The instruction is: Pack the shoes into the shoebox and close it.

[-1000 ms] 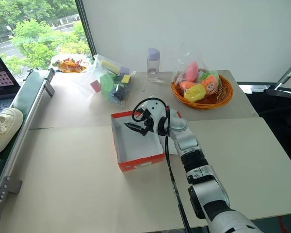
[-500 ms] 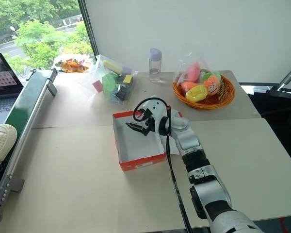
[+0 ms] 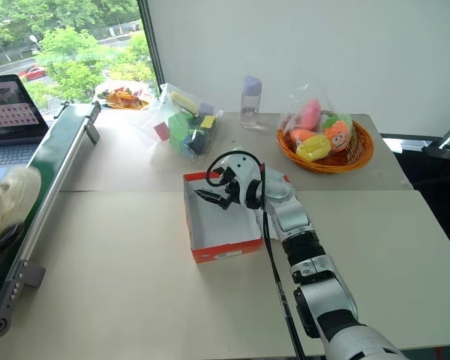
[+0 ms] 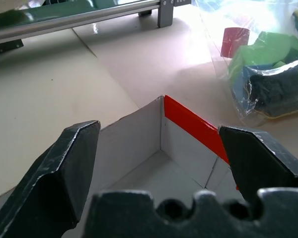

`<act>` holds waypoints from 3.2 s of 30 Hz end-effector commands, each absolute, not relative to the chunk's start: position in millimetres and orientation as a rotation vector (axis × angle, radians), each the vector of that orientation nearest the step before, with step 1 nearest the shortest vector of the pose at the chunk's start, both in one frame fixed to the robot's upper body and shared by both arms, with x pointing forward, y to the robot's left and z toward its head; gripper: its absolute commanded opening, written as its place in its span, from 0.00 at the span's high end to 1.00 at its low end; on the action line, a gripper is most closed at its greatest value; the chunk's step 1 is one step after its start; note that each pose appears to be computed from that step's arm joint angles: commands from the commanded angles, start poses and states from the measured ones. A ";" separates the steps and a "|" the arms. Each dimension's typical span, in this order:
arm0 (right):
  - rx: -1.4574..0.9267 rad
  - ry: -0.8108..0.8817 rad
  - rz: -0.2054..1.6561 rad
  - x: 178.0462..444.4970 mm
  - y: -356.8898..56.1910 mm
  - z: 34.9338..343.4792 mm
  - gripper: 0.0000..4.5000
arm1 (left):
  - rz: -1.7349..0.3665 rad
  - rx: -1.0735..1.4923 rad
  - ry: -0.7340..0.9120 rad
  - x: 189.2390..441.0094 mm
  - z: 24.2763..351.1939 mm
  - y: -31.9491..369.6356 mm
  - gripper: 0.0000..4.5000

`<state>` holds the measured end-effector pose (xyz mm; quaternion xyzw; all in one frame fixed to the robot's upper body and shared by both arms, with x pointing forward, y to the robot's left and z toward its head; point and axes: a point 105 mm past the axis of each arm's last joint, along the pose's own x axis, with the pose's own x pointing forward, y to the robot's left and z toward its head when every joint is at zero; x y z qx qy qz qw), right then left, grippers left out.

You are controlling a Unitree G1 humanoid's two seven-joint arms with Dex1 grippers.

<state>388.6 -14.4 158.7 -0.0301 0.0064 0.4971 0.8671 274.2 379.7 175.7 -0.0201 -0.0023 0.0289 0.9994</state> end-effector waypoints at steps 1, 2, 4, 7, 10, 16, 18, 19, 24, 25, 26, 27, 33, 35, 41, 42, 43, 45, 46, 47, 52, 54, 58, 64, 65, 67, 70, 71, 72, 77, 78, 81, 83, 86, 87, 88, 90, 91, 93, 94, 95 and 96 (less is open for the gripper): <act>0.188 -0.061 1.045 387.8 -15.1 204.3 0.00 | -0.096 -0.066 -0.138 292.9 206.6 307.3 0.32; 0.225 -0.058 1.048 386.9 -14.6 207.1 0.00 | -0.118 -0.086 -0.143 295.3 206.4 295.9 0.32; 0.352 -0.050 1.046 386.1 -15.7 217.3 0.00 | -0.189 -0.138 -0.144 305.6 199.4 263.2 0.32; 0.459 -0.037 1.026 387.9 -18.3 226.7 0.00 | -0.239 -0.169 -0.118 318.5 187.1 232.6 0.32; 0.417 -0.019 1.001 389.5 -21.4 225.5 0.00 | -0.339 -0.205 -0.122 328.9 187.4 192.7 0.32; 0.403 0.010 0.987 388.9 -21.8 218.2 0.00 | -0.451 -0.241 -0.113 343.2 187.6 148.3 0.32; 0.425 -0.002 0.978 390.0 -23.1 221.9 0.00 | -0.493 -0.245 -0.090 344.5 180.9 128.1 0.32; 0.433 -0.006 0.974 390.4 -23.6 223.2 0.00 | -0.505 -0.243 -0.082 344.3 178.3 122.1 0.32; 0.450 -0.016 0.946 393.2 -28.3 225.2 0.00 | -0.576 -0.261 -0.036 332.9 158.5 85.0 0.32; 0.448 -0.014 0.944 393.4 -28.5 224.6 0.00 | -0.574 -0.263 -0.037 332.8 158.2 83.0 0.32; 0.445 -0.014 0.941 393.6 -28.6 224.2 0.00 | -0.574 -0.264 -0.042 332.5 159.2 81.9 0.32; 0.446 -0.013 0.938 393.8 -28.7 224.0 0.00 | -0.574 -0.266 -0.048 332.2 161.1 81.3 0.32; 0.462 -0.019 0.945 393.0 -26.3 227.1 0.46 | -0.556 -0.260 -0.051 330.1 166.6 89.8 0.32; 0.464 -0.024 0.939 394.7 -26.5 229.0 0.61 | -0.562 -0.269 -0.047 326.7 170.2 95.2 0.32; 0.421 -0.047 0.844 410.3 -45.3 231.9 0.88 | -0.658 -0.176 -0.001 307.5 175.9 110.7 0.01; 0.411 -0.055 0.815 414.9 -52.7 234.3 0.88 | -0.656 -0.156 0.012 305.2 176.7 119.4 0.00; 0.393 -0.062 0.791 418.5 -59.5 237.1 0.88 | -0.650 -0.129 0.022 303.2 177.9 128.3 0.00; 0.383 -0.035 0.777 421.9 -72.1 241.8 0.88 | -0.647 -0.074 0.038 297.1 181.8 145.0 0.00; 0.375 0.006 0.791 420.5 -77.5 241.8 0.88 | -0.652 -0.049 0.049 293.1 183.3 151.9 0.00; 0.344 0.049 0.816 417.2 -81.7 239.8 0.88 | -0.656 -0.029 0.060 289.7 183.8 157.5 0.00; 0.225 0.285 0.892 397.8 -93.4 216.6 0.88 | -0.633 0.030 0.106 285.1 175.6 172.0 0.00; 0.205 0.349 0.904 392.5 -92.0 207.6 0.88 | -0.635 0.030 0.119 285.6 169.9 169.5 0.00; 0.101 0.491 0.886 383.8 -90.8 182.1 0.88 | -0.654 0.024 0.149 283.6 156.5 160.3 0.00; -0.022 0.520 0.895 379.8 -85.4 169.1 0.88 | -0.641 0.038 0.165 283.8 146.4 156.2 0.00; -0.090 0.528 0.881 381.1 -84.7 162.6 0.88 | -0.635 0.033 0.161 284.7 146.3 156.1 0.00; -0.207 0.536 0.871 382.7 -82.6 152.0 0.88 | -0.631 0.032 0.158 285.1 145.8 154.8 0.00; -0.376 0.532 0.854 388.0 -79.4 138.1 0.88 | -0.625 0.038 0.156 283.7 145.6 153.9 0.00; -0.422 0.519 0.835 392.5 -81.4 135.4 0.88 | -0.621 0.041 0.155 283.5 145.8 153.8 0.00; -0.464 0.514 0.826 395.7 -83.5 131.1 0.88 | -0.615 0.047 0.155 283.0 145.7 153.8 0.00; -0.548 0.532 0.792 406.9 -90.2 114.5 0.88 | -0.605 0.060 0.157 281.0 144.7 149.5 0.00; -0.548 0.533 0.793 407.8 -90.1 113.5 0.88 | -0.606 0.061 0.157 280.8 144.6 148.7 0.00; -0.529 0.566 0.762 411.6 -93.3 106.9 0.88 | -0.606 0.067 0.150 280.7 147.2 146.9 0.00; -0.527 0.575 0.755 411.4 -93.8 104.1 0.88 | -0.604 0.073 0.146 280.6 148.9 146.8 0.00; -0.525 0.548 0.772 408.3 -87.5 108.7 0.67 | -0.604 0.082 0.147 281.0 149.4 146.8 0.00; -0.529 0.537 0.781 406.6 -84.9 111.4 0.60 | -0.604 0.095 0.150 281.3 148.9 146.7 0.00; -0.530 0.516 0.802 403.9 -80.5 115.7 0.52 | -0.606 0.113 0.155 281.5 148.2 146.5 0.00; -0.514 0.476 0.838 398.0 -71.8 125.8 0.38 | -0.612 0.125 0.157 281.9 148.6 145.4 0.00; -0.510 0.460 0.848 395.8 -69.0 130.5 0.32 | -0.615 0.125 0.154 282.2 149.5 144.9 0.00; -0.498 0.438 0.853 392.6 -66.6 141.5 0.15 | -0.619 0.137 0.152 283.4 150.8 144.2 0.00; -0.493 0.427 0.854 391.3 -65.9 146.2 0.09 | -0.621 0.142 0.152 284.0 151.2 144.1 0.00; -0.483 0.416 0.854 390.3 -65.2 150.8 0.01 | -0.623 0.145 0.152 284.5 151.5 143.9 0.00; -0.469 0.408 0.852 389.7 -64.6 155.0 0.01 | -0.625 0.148 0.152 284.9 151.8 143.9 0.00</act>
